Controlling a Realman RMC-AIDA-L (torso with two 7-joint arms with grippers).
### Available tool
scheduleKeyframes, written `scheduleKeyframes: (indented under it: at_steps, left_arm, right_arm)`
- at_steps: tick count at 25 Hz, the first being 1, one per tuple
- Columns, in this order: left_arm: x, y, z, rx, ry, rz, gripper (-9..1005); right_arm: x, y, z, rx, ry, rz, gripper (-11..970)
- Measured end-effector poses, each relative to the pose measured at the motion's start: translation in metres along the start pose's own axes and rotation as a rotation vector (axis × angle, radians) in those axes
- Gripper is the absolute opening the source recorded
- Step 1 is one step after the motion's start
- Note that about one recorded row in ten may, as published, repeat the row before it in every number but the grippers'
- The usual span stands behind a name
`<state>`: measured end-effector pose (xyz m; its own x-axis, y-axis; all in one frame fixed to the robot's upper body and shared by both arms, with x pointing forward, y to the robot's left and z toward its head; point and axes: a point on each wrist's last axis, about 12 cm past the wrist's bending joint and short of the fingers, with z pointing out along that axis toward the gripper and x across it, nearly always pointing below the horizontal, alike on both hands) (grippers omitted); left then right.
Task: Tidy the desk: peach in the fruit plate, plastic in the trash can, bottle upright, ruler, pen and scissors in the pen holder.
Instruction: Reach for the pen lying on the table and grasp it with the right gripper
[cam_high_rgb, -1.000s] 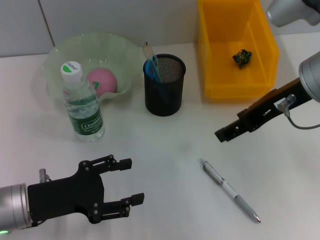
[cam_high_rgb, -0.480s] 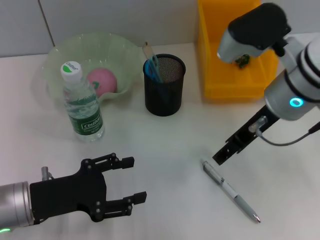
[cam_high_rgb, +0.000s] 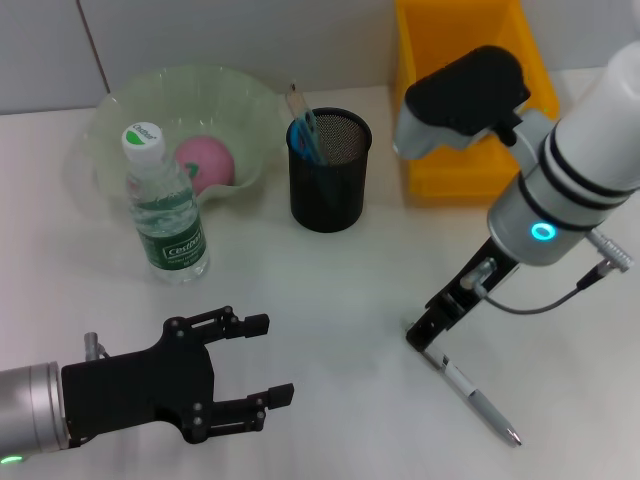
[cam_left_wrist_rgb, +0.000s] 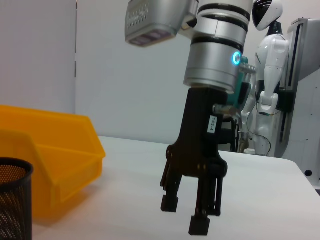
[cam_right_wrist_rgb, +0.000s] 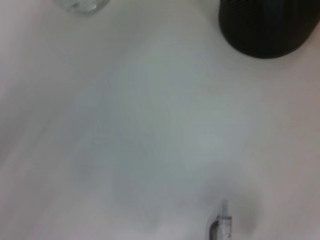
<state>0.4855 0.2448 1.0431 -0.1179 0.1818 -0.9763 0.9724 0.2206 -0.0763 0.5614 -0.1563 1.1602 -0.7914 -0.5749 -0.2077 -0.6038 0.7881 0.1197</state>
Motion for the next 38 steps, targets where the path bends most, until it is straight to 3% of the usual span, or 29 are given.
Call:
scheduleKeyframes:
  at_steps: [8,34,38]
  left_arm:
    - [0.001,0.000,0.000,-0.003,0.002,0.014,780]
    - [-0.001,0.001,0.000,0.000,0.002,0.040,780]
    - [-0.001,0.001,0.000,0.003,0.002,0.039,779]
  right_arm:
    - [0.003,-0.002,0.013,-0.062,0.018,0.056,784]
    - [0.004,-0.011,0.028,-0.046,0.036,0.089,752]
    - [0.003,-0.010,0.028,-0.045,0.039,0.087,645]
